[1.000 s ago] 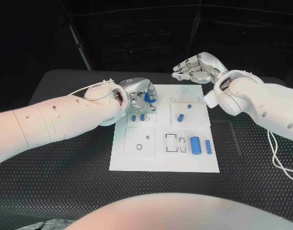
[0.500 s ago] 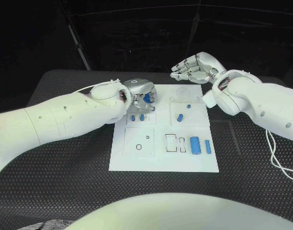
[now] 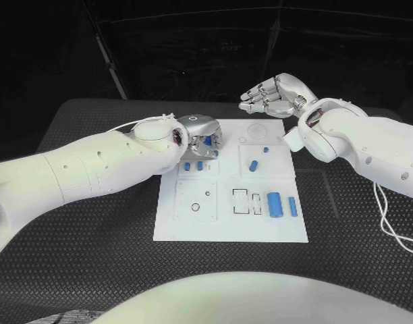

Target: Assemble the parts on the task board

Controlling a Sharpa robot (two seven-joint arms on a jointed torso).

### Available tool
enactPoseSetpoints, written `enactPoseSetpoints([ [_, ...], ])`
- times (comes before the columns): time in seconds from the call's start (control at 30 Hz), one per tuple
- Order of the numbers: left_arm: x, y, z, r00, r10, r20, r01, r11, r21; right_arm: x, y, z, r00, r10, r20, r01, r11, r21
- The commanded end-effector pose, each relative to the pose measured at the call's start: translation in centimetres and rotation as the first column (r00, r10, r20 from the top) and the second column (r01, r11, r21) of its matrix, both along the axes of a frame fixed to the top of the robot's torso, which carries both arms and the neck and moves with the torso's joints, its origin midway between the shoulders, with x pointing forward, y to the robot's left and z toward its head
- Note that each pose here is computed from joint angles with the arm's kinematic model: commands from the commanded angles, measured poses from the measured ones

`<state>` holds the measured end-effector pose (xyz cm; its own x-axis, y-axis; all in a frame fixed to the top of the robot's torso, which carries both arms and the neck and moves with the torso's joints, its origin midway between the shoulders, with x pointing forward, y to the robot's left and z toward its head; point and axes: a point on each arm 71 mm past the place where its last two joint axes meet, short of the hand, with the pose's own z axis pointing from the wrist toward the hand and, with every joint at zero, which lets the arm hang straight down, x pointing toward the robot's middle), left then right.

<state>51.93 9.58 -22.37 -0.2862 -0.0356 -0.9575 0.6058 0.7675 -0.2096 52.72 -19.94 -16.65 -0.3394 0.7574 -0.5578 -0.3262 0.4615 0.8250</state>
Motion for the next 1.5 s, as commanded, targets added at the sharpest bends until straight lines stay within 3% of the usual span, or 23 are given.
enactPoseSetpoints([
  [0.03,-0.10,-0.1,-0.23,1.000,-0.018,-0.020,0.018,0.999,0.035,0.0,0.2,0.2,1.000,0.012,0.004,-0.012,1.000,0.007],
  [0.93,0.13,-0.2,-0.72,0.999,-0.020,-0.038,0.022,0.998,0.057,0.0,0.3,0.2,1.000,0.015,0.004,-0.015,1.000,0.008],
  [1.27,-0.06,-0.2,-0.40,0.999,-0.035,-0.001,0.035,0.999,0.017,0.0,0.4,0.1,1.000,0.017,0.004,-0.017,1.000,0.009],
  [1.5,-0.17,0.7,0.02,1.000,-0.016,0.024,0.016,1.000,-0.006,0.0,0.4,0.1,1.000,0.017,0.004,-0.017,1.000,0.008],
])
